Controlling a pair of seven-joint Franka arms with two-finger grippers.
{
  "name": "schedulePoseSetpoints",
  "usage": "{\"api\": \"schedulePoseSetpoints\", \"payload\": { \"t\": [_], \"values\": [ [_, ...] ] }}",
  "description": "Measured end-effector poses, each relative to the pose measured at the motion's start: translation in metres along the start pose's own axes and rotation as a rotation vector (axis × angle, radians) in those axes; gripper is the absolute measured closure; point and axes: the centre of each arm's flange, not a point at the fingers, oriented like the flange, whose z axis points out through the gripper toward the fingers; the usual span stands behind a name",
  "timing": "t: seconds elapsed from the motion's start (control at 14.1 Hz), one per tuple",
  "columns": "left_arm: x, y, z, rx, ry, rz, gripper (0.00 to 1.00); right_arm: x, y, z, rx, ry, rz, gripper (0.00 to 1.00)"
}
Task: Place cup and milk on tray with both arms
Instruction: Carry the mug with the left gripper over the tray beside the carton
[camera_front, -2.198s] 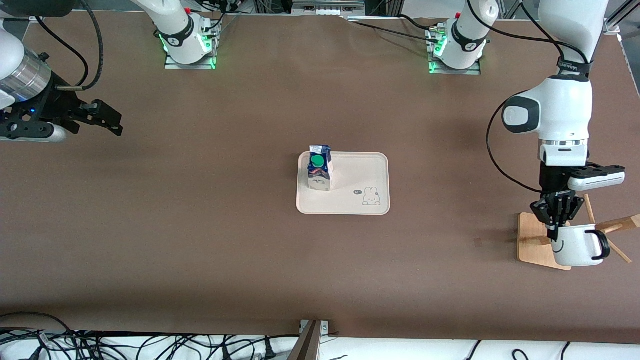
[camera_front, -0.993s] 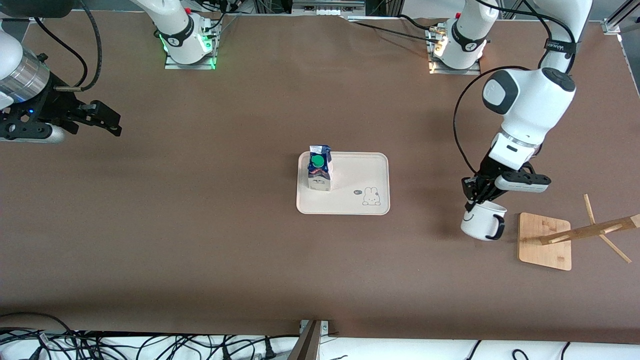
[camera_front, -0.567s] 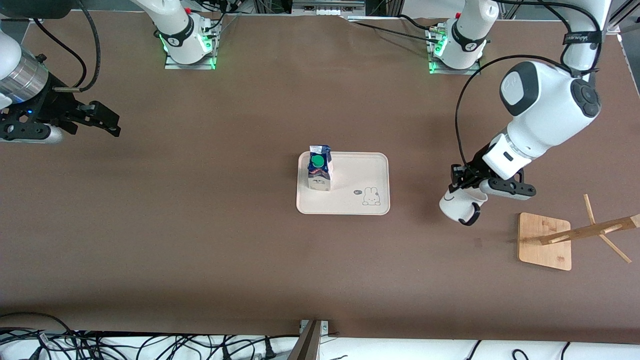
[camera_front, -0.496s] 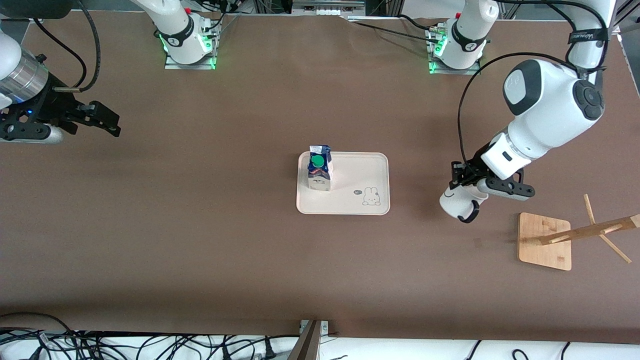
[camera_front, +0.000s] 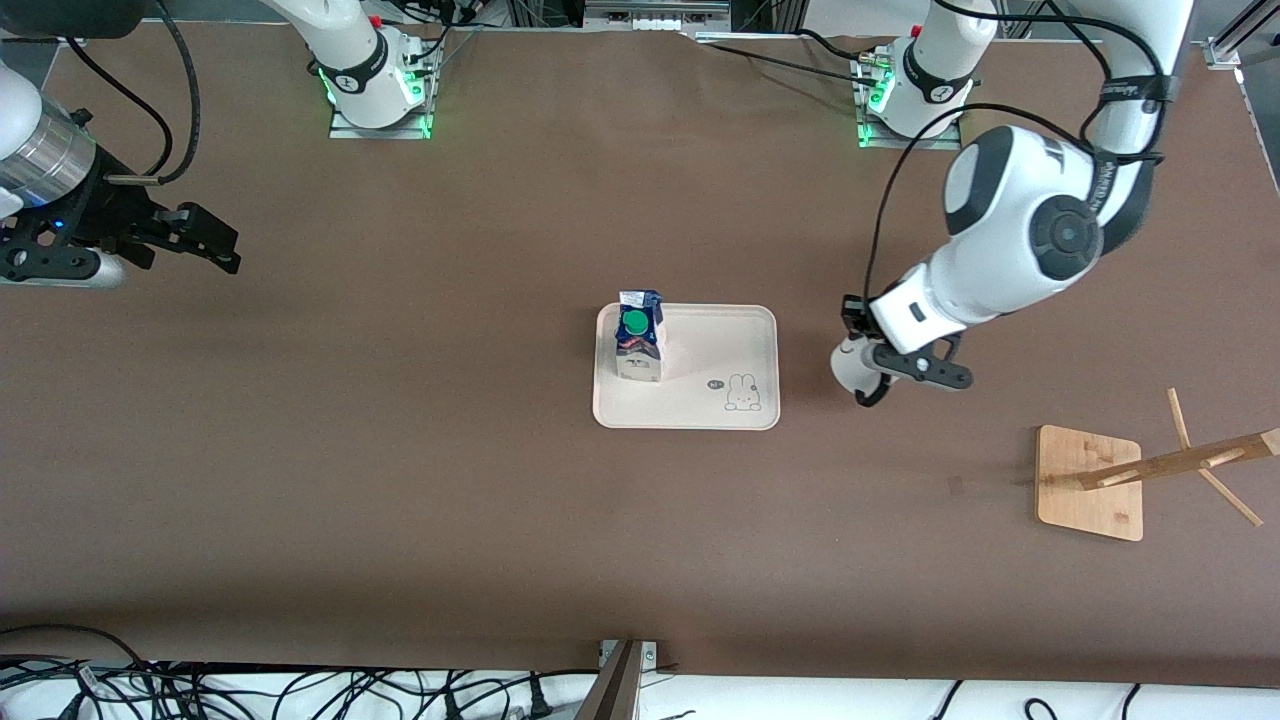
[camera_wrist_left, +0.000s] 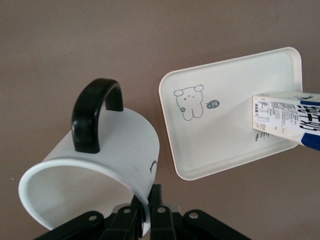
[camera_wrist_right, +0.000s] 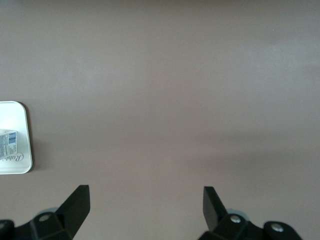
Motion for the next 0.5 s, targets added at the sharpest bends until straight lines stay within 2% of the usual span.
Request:
{"api": "schedulePoseSetpoints", "payload": {
  "t": [0.21, 0.35, 0.5],
  "values": [
    [0.005, 0.042, 0.009, -0.006, -0.066, 0.066, 0.93, 0.0, 0.001, 0.0, 0.0, 0.0, 0.003, 0.0],
    [0.017, 0.058, 0.017, -0.007, -0.087, 0.095, 0.93, 0.0, 0.001, 0.0, 0.0, -0.001, 0.003, 0.0],
    [0.023, 0.067, 0.028, 0.038, -0.098, 0.14, 0.93, 0.001, 0.001, 0.001, 0.0, -0.001, 0.003, 0.0]
  ]
}}
